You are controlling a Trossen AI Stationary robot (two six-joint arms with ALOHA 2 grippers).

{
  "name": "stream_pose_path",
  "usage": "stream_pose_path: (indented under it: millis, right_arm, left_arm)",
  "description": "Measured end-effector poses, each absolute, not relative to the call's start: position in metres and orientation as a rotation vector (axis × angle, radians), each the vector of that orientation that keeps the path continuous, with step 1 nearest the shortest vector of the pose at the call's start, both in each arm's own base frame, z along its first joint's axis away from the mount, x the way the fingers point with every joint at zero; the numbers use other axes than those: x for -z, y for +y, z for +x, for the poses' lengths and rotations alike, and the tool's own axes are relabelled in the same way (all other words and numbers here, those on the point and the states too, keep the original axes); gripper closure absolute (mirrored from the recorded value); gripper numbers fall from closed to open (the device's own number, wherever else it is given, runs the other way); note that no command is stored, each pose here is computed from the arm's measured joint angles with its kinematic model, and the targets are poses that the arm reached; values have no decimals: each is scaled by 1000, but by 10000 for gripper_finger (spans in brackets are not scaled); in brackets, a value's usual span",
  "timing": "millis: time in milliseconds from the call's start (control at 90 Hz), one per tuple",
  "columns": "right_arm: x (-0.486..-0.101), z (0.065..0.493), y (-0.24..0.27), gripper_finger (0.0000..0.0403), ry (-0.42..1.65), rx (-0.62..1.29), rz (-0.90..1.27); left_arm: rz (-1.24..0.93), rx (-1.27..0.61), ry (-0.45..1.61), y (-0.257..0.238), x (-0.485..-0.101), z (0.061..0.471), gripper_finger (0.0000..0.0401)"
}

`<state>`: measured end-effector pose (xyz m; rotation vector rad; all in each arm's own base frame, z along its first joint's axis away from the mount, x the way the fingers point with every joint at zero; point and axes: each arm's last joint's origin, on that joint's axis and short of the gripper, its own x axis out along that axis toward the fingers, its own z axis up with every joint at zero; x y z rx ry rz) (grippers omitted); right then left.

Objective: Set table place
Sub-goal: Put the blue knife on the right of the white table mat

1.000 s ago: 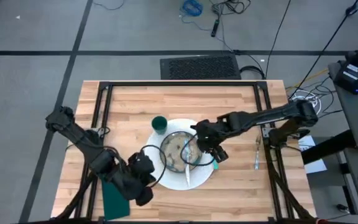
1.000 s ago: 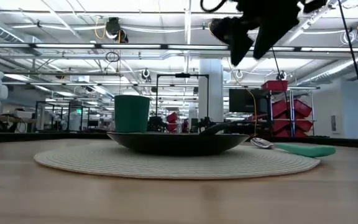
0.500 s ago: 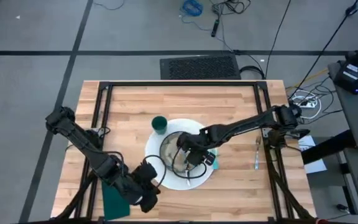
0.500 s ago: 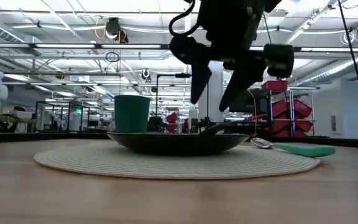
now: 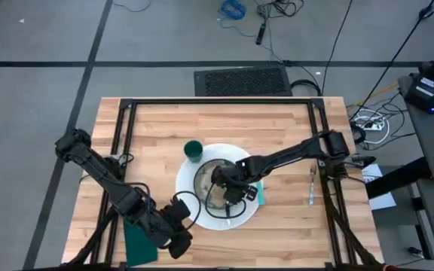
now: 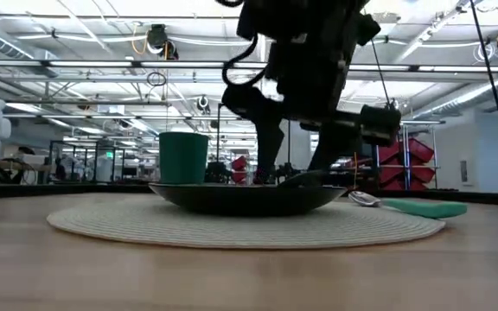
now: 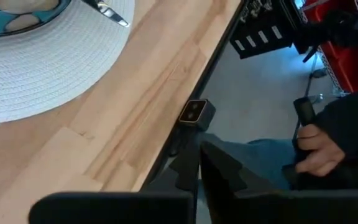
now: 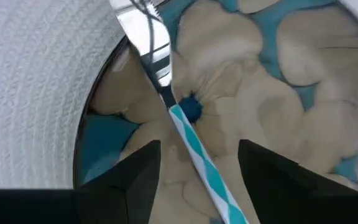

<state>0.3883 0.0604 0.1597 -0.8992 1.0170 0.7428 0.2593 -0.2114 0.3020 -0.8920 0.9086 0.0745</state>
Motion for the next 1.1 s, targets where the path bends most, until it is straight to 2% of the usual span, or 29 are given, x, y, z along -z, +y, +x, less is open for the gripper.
stream_pose_path:
  millis: [111, 211, 300, 433, 478, 767, 944, 1100]
  right_arm:
    - [-159, 388, 60, 209, 1021, -746, -897]
    - [-159, 388, 60, 237, 1019, -748, -902]
    - [-159, 388, 59, 281, 1020, -749, -902]
    - [-158, 389, 59, 372, 1023, -737, -883]
    - [-159, 389, 60, 387, 1021, -732, -876]
    - [-171, 385, 59, 397, 1037, -665, -783]
    - [-208, 375, 58, 400, 957, -606, -704]
    - [-245, 359, 54, 401, 892, -601, -502]
  left_arm:
    - [-890, -75, 907, -211, -302, 259, 401]
    - [-882, -74, 907, -211, -302, 259, 401]
    - [-878, -78, 911, -211, -301, 259, 401]
    - [-864, -94, 922, -210, -300, 258, 401]
    - [-856, -103, 931, -209, -299, 257, 401]
    - [-795, -111, 943, -206, -297, 257, 401]
    - [-749, -108, 928, -200, -297, 261, 401]
    - [-706, -106, 915, -193, -297, 267, 401]
